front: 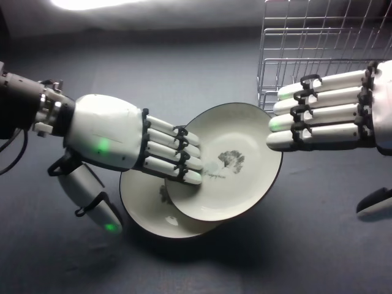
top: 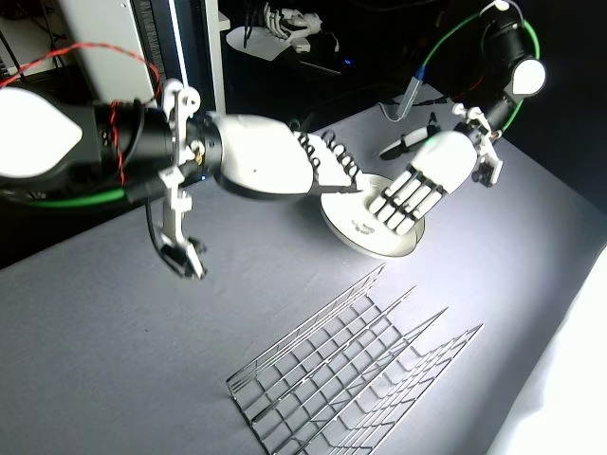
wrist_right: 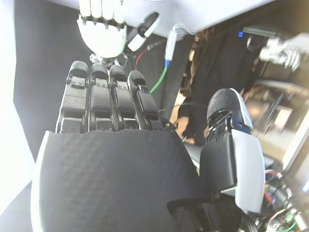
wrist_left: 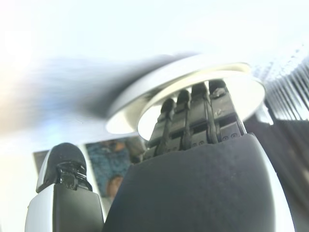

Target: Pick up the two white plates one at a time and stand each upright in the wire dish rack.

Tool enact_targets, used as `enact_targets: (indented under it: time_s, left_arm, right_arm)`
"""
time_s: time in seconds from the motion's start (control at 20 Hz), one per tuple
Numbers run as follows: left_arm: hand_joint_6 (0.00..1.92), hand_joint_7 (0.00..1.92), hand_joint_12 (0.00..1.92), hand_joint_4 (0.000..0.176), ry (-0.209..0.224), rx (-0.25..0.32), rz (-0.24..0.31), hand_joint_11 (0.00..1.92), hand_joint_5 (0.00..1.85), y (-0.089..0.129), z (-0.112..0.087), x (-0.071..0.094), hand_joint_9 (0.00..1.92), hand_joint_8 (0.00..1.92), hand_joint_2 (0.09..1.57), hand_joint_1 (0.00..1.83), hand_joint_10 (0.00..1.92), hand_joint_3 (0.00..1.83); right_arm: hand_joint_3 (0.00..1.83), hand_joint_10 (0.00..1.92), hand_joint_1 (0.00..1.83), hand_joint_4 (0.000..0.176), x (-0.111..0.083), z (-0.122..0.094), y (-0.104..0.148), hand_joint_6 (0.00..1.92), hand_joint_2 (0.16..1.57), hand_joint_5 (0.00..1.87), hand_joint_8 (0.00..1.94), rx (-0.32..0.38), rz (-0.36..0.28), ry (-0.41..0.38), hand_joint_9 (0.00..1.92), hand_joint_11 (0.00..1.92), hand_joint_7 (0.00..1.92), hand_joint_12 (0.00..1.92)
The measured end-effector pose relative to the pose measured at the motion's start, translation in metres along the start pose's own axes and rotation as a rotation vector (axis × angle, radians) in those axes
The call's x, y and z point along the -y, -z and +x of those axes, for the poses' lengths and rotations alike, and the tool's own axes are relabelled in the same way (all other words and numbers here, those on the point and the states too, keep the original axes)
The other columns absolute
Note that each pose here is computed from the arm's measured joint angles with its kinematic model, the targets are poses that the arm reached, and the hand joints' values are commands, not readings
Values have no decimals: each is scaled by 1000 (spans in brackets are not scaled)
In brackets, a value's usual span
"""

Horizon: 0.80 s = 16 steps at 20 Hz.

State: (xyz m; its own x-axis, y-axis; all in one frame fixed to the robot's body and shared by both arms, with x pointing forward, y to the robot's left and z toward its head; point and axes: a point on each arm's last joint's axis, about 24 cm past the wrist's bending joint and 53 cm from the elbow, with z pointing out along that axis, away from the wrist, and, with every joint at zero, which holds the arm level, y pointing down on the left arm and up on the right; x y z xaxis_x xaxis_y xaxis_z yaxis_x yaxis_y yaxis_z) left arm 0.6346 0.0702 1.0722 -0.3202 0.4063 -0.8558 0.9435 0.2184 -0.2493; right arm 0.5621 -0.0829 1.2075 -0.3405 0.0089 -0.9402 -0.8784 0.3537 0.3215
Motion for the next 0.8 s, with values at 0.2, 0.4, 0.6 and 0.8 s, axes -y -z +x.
enact_targets:
  time_s: [0.2, 0.4, 0.6, 0.8]
  left_arm:
    - [0, 0, 0, 0, -5, 9, 4, 0, 0, -4, -5, 1, 0, 0, 1072, 0, 0, 0]
    - [0, 0, 0, 0, -10, 13, 6, 0, 0, -6, -8, 2, 0, 0, 1072, 0, 0, 0]
    - [0, 0, 0, 0, -10, 13, 5, 0, 0, -6, -8, 1, 0, 0, 1077, 0, 0, 1]
    - [0, 0, 0, 0, -10, 12, 5, 0, 0, -6, -8, 1, 0, 0, 1061, 0, 0, 0]
  right_arm:
    - [0, 0, 1418, 0, -3, -3, -6, 0, 1143, 0, 0, -4, -59, 58, 0, 20, 0, 13]
    - [8, 0, 1589, 0, 2, -10, -10, 0, 1172, 0, 0, 16, -68, 62, 0, 0, 0, 218]
    - [2, 0, 1523, 0, 2, 1, -18, 0, 1166, 0, 0, -17, -74, 68, 0, 0, 0, 248]
    - [0, 0, 1548, 0, 5, 17, -27, 0, 1161, 0, 0, -49, -59, 49, 0, 0, 0, 232]
